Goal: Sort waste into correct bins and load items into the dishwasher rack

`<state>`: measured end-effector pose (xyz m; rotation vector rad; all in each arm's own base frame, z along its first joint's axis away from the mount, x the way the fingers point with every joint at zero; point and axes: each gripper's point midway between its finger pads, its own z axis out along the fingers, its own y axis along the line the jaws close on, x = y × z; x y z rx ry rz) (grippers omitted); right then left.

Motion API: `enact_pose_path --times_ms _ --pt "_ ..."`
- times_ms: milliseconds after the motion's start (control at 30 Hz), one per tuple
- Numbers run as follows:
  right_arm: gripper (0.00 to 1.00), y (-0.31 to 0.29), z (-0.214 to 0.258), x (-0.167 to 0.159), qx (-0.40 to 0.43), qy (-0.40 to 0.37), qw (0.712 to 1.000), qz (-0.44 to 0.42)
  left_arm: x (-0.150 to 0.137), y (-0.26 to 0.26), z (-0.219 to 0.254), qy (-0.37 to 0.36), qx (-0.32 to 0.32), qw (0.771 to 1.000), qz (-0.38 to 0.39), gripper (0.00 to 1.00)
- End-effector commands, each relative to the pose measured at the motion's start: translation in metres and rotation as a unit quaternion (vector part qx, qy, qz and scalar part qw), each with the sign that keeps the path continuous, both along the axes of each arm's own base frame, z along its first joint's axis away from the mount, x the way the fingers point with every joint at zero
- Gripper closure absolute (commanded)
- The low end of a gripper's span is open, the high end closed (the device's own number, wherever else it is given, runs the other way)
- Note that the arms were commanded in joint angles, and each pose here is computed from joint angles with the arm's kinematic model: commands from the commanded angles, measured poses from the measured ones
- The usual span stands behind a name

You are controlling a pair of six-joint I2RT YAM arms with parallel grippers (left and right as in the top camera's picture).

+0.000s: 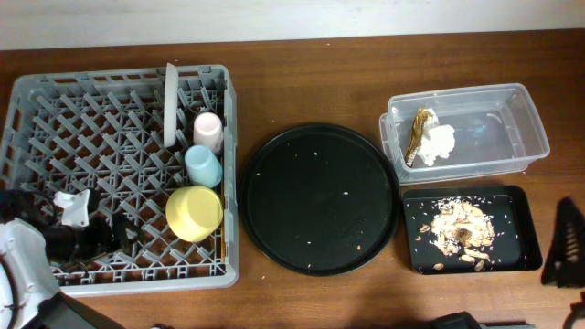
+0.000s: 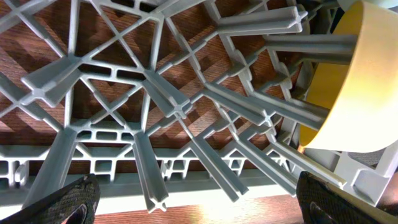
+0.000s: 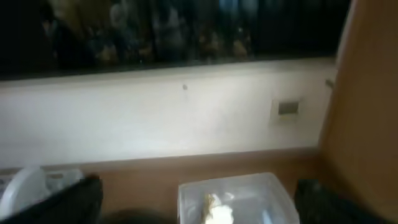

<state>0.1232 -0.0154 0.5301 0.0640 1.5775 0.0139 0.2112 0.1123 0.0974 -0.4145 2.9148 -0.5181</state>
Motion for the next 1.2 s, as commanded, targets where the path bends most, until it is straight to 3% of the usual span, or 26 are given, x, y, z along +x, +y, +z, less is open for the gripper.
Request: enact_pose_path --times_ms 0,233,433,800,1067,1167 --pt "0.01 0.016 -0.011 0.006 -0.072 -0.072 0.994 0.03 0.003 0.004 0.006 -0.01 0.012 1.0 0.002 0.01" --pt "0.01 0.036 -0.075 0.027 -0.1 -0.217 0.97 0.055 0.003 0.004 0.006 -0.01 0.012 1.0 0.002 0.0" --pt "0.01 0.042 -0.167 0.066 -0.082 -0.232 0.966 0.08 0.003 0.004 0.006 -0.01 0.012 1.0 0.002 0.0" --pt "0.01 0.032 -0.295 0.115 -0.002 -0.121 0.99 0.067 0.003 0.004 0.006 -0.01 0.012 1.0 0.002 0.0" --pt "0.01 0.032 -0.372 0.122 0.005 0.03 0.998 0.049 0.003 0.004 0.006 -0.01 0.012 1.0 0.002 0.0" --pt "0.01 0.032 -0.374 0.122 0.005 0.035 0.998 0.048 0.003 0.004 0.006 -0.01 0.012 1.0 0.002 0.0"
